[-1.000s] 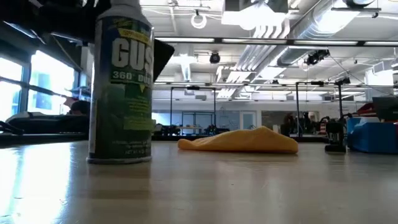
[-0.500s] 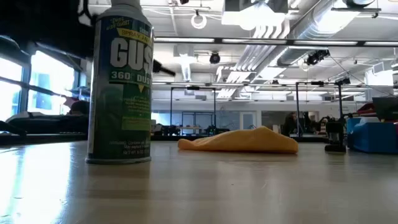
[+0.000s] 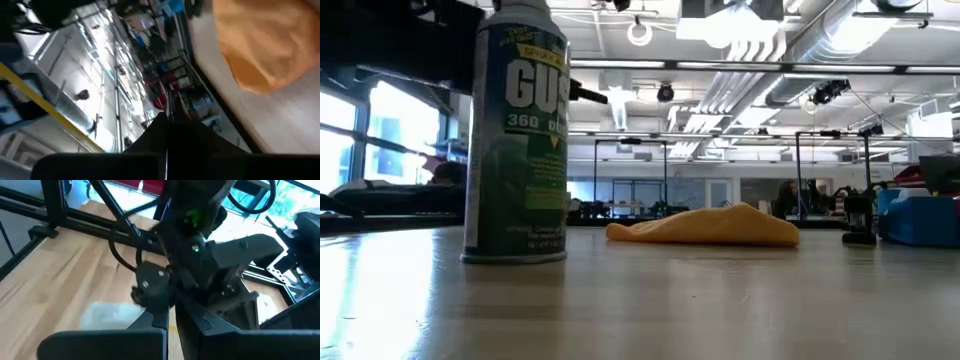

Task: Apply microfiber cloth
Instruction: Spray the black cellphone using the spray bottle

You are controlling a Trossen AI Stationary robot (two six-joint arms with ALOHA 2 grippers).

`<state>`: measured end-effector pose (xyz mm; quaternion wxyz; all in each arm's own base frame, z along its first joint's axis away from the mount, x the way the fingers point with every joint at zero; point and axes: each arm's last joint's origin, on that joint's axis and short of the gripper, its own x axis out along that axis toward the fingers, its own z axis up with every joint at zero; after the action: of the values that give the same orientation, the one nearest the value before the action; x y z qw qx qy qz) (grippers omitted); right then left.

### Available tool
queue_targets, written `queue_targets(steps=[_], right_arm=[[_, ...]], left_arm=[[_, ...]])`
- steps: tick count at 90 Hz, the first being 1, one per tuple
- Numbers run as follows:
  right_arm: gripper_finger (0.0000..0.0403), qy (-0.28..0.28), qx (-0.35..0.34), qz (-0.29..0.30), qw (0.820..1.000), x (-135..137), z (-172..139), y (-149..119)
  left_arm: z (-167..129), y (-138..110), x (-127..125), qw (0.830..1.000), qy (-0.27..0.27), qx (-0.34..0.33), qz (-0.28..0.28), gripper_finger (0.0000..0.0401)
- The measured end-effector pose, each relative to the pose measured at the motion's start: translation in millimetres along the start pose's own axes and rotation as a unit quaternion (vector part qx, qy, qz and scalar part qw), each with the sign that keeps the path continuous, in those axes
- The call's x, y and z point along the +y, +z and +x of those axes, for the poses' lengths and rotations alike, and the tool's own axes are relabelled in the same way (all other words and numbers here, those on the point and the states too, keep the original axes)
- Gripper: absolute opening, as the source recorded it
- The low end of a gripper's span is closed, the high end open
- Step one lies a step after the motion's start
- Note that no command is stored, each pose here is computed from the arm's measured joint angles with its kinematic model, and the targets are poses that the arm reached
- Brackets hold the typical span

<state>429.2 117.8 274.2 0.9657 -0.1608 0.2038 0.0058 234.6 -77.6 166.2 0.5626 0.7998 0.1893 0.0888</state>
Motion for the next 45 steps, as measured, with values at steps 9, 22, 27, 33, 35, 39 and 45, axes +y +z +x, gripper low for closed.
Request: queue_targets(steps=[9,22,27,33,35,39,45], right_arm=[[0.0,-0.004,-0.012,-0.004,1.0,-3,-7,6],[0.0,0.002,-0.029,-0.003,1.0,-6,-13,13],[0.0,0.016,-0.027,-0.002,1.0,-5,-12,12],[0.0,0.029,-0.027,0.0,0.999,-6,-12,11],[0.0,0.031,-0.027,0.001,0.999,-7,-11,11],[0.0,0.036,-0.028,0.003,0.999,-8,-9,10],[0.0,0.045,-0.02,0.001,0.999,-10,-7,7]], left_arm=[[-5,5,2,1.0,0.006,-0.016,0.0,0.0013],[-9,9,3,1.0,0.009,-0.022,0.006,0.0013],[-12,12,4,0.999,0.015,-0.031,0.004,0.0012],[-16,16,5,0.999,0.018,-0.041,0.006,0.0012],[-17,17,6,0.999,0.019,-0.044,0.008,0.0012],[-19,18,6,0.999,0.022,-0.048,0.008,0.0012],[-21,20,7,0.998,0.025,-0.051,0.005,0.0012]])
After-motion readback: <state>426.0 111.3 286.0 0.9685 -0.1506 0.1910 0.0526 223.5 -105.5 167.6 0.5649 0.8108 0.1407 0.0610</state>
